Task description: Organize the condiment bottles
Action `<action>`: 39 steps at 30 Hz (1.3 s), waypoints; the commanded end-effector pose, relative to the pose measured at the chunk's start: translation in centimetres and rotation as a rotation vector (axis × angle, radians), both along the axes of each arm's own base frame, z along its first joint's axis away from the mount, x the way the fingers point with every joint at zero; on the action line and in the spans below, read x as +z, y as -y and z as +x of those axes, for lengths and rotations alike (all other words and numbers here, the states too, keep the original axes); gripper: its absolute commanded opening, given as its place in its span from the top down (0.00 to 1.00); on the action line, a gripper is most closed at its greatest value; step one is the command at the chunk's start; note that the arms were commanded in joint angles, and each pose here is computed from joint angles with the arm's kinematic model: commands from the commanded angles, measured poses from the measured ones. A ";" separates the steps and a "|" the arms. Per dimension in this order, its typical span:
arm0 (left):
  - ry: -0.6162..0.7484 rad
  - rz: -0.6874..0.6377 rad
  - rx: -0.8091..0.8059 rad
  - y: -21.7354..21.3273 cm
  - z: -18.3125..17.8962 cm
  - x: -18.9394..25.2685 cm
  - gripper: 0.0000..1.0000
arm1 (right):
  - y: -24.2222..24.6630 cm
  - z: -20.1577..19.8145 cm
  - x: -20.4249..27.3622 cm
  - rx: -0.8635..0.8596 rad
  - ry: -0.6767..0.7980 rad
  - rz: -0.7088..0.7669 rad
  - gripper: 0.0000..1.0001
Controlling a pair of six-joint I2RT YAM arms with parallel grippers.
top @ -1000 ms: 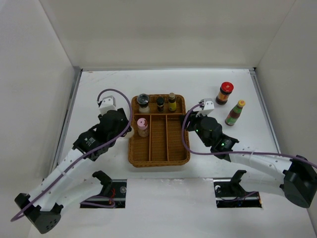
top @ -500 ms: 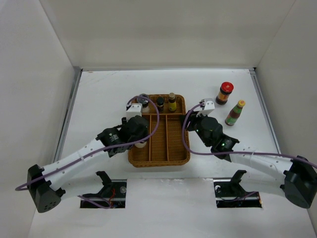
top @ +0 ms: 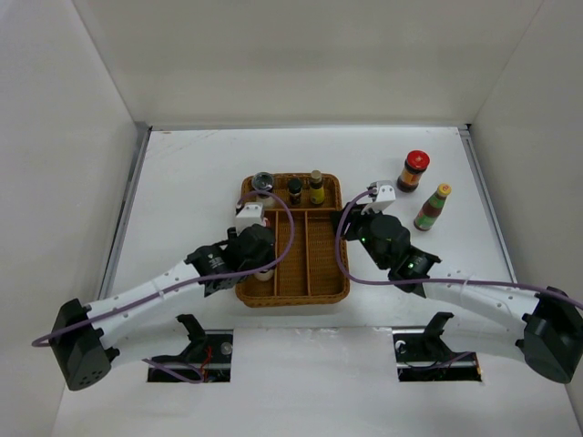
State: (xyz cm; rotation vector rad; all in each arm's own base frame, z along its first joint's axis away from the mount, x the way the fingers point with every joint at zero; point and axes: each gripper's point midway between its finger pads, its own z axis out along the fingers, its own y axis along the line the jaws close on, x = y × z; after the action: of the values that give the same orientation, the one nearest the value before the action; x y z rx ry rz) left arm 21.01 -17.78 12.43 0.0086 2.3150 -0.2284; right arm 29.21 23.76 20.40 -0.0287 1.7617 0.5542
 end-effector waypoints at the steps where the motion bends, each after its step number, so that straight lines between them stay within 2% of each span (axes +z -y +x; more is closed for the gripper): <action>1: 0.033 -0.083 0.011 0.9 0.4 1.0 0.47 | 0.2 0.3 1.8 -0.021 0.047 0.043 0.45; 7: 0.084 -0.124 0.018 0.4 0.5 3.2 0.27 | 0.3 0.3 1.8 -0.023 0.049 0.045 0.43; 14: 0.152 -0.111 0.044 -1.6 0.9 6.3 0.24 | 0.6 0.3 2.3 -0.026 0.059 0.056 0.43; 16: 0.187 -0.100 0.048 -2.3 1.0 7.6 0.27 | 0.7 0.1 2.7 -0.026 0.067 0.065 0.50; 20: 0.316 -0.083 0.063 -4.2 1.5 11.8 0.39 | 0.8 -0.3 4.1 -0.014 0.091 0.088 0.80; 23: 0.462 -0.139 0.109 -5.0 2.1 15.6 0.51 | 1.3 -0.4 5.5 -0.021 0.110 0.081 0.86; 26: 0.586 -0.235 0.129 -4.8 2.8 17.7 0.57 | 2.8 -0.5 7.0 -0.083 0.106 0.065 0.85; 30: 0.715 -0.368 0.106 -3.0 3.7 19.0 0.57 | 7.2 -0.1 7.5 -0.263 0.081 -0.012 0.78; 36: 0.714 -0.525 0.054 0.1 3.2 16.0 0.54 | 14.7 0.1 7.8 -0.560 0.032 -0.137 0.61; 39: 0.726 -0.504 0.022 0.7 3.1 15.2 0.53 | 18.2 0.1 7.7 -0.686 0.002 -0.188 0.49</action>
State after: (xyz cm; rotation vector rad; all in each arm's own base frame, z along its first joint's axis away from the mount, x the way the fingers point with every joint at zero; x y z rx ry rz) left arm 24.20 -17.52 24.02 -0.1221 1.6309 -0.5453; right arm 30.07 9.95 27.78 0.3342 1.6777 0.0893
